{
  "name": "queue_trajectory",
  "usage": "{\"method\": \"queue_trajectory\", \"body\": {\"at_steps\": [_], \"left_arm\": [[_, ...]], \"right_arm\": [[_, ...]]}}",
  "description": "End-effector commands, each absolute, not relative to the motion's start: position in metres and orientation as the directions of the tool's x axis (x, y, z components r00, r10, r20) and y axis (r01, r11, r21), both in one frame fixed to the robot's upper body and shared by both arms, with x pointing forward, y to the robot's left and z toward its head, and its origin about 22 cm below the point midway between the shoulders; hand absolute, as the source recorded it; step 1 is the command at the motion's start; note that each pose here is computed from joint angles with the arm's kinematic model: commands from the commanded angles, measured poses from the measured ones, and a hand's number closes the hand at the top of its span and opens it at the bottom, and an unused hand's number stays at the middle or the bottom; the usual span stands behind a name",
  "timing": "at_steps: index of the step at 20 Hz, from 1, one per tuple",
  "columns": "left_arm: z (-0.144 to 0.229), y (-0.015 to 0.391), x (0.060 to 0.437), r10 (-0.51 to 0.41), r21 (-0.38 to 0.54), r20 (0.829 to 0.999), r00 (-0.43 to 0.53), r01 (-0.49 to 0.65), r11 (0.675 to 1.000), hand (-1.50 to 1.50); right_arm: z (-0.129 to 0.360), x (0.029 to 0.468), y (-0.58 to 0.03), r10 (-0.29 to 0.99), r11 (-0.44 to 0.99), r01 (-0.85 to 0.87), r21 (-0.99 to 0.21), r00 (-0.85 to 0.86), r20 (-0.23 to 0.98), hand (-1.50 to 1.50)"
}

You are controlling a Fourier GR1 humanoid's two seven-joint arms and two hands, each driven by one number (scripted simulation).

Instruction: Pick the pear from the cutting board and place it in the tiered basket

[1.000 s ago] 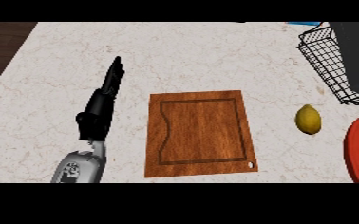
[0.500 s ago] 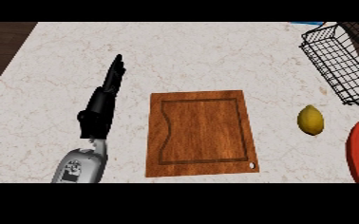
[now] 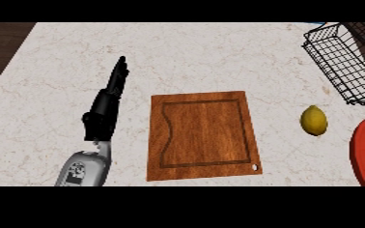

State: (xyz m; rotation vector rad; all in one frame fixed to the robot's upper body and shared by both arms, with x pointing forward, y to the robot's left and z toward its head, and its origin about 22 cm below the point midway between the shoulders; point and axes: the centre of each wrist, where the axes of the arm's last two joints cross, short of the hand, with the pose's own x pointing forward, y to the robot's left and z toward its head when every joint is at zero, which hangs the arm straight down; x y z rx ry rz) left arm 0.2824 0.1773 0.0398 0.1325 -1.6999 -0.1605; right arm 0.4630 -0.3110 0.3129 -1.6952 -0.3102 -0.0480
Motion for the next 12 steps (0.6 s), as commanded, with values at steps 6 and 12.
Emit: {"method": "queue_trajectory", "body": {"at_steps": [6, 12], "left_arm": [[0.034, 0.180, 0.278, -0.177, 0.178, 0.974, -0.138, -0.004, 0.984, 0.00], [0.033, 0.189, 0.276, -0.181, 0.181, 0.977, -0.116, -0.008, 0.983, 0.00]], "right_arm": [[0.290, 0.454, -0.358, -0.050, -0.141, 0.168, -0.976, 0.983, 0.176, 1.50], [0.292, 0.444, -0.377, -0.143, -0.078, 0.429, -0.900, 0.889, 0.436, -1.50]]}}
